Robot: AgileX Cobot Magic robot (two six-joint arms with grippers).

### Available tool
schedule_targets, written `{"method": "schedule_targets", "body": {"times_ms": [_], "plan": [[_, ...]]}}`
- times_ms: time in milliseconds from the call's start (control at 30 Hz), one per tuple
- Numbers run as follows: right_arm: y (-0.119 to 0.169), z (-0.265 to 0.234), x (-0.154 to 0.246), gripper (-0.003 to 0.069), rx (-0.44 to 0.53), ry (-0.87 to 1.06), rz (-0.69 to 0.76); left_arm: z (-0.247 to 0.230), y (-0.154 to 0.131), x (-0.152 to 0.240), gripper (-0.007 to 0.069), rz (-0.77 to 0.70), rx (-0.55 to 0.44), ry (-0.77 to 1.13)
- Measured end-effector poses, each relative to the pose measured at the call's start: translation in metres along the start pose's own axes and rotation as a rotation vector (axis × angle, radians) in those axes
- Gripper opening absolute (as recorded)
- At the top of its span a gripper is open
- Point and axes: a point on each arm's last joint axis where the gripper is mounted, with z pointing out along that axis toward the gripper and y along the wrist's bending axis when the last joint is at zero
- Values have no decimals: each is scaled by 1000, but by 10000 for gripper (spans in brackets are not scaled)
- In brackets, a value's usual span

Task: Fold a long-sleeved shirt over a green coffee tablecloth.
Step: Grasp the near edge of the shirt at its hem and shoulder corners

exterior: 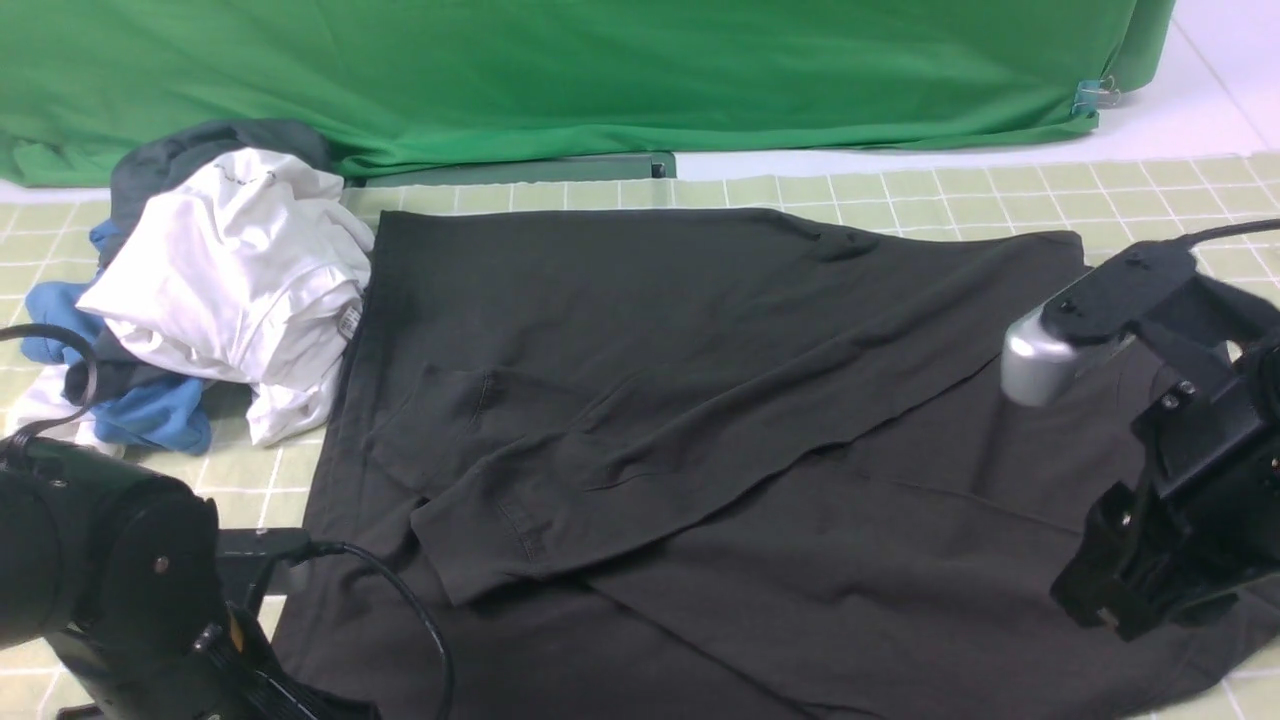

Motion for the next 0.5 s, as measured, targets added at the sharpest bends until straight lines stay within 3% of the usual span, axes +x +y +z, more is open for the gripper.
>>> {"method": "schedule_targets", "body": {"times_ms": [33,67,100,167,333,500], "plan": [[5,1,0,253,-9,12,-33,0,-1,-1,295,-1,13,-3],[6,1,0,253,-10,14,-40,0,-1,-1,282,-1,14,-4],[11,2,0,253,-17,20,-66,-1,-3,-1,175,-6,26,-7],[21,6,1,255,-29,28,-121,-3,-4,-1,77,6,37,-25],[42,31,12,328,-50,50,-210,-14,1,3,38,46,9,-60],[48,71,34,439,-49,99,-167,-29,6,16,37,56,3,-71]]}}
